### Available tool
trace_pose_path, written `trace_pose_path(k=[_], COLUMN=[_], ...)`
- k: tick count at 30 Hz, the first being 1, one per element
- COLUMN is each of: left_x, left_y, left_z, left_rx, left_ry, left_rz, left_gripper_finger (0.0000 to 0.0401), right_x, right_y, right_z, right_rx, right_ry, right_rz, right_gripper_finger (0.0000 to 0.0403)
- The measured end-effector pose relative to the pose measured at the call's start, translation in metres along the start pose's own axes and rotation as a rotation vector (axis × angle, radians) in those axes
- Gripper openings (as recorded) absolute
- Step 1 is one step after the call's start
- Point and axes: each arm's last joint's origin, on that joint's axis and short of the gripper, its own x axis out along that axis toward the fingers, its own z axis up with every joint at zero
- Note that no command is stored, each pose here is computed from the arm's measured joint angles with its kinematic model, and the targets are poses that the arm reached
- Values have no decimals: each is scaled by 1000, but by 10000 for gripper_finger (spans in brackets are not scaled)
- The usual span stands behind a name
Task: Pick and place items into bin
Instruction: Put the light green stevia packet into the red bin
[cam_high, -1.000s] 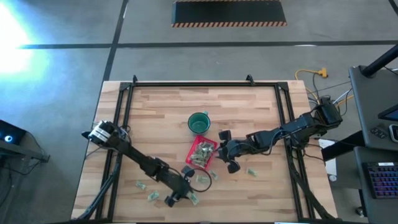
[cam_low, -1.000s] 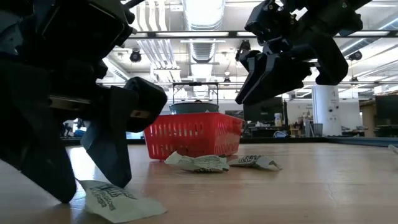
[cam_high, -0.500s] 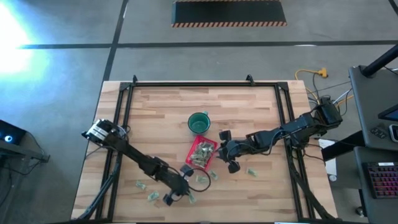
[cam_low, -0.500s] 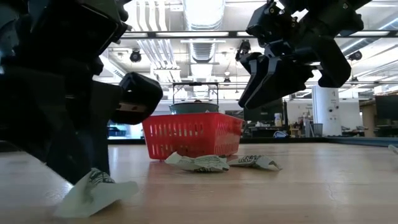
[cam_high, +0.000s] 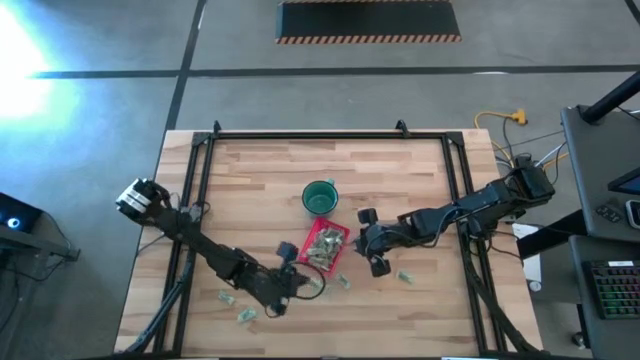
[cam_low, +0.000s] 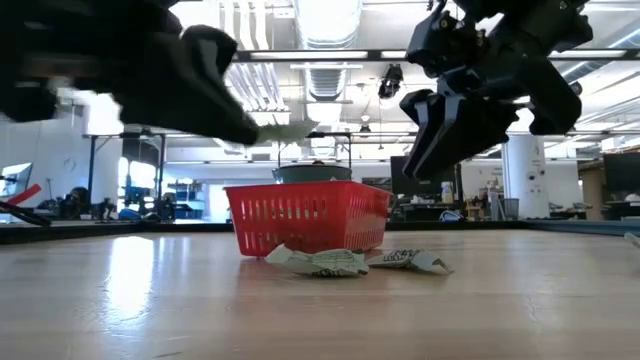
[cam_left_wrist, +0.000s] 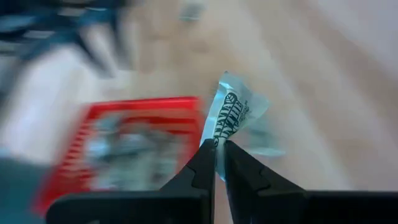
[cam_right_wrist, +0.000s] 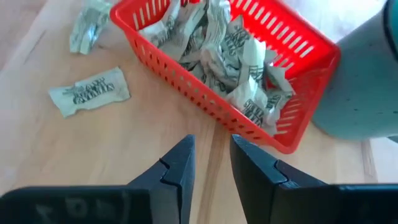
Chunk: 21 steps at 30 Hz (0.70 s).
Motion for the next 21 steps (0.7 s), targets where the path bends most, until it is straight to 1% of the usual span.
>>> trace_pose_path(k=[3, 5, 8, 14, 18, 21], left_x=[-2, -2, 4, 13, 15, 15], left_y=[5, 10, 18, 30, 30, 30], left_z=[1, 1, -2, -7, -8, -8], left_rx=[-4, -9, -7, -17, -3, 3], left_ry=[-2, 2, 26, 64, 70, 70], left_rz=[192, 298, 390, 424, 381, 372], left_gripper_finger=[3, 3, 3, 9, 34, 59], right_x=[-3, -5, -6, -6, -6, -6], right_y=[-1, -1, -1, -1, -1, -1], right_z=[2, 3, 3, 3, 1, 0], right_rx=[6, 9, 15, 16, 14, 26], right_ry=[-12, -21, -24, -22, -9, 8], right_rz=[-1, -1, -1, -1, 0, 1], right_gripper_finger=[86, 83, 78, 72, 75, 78])
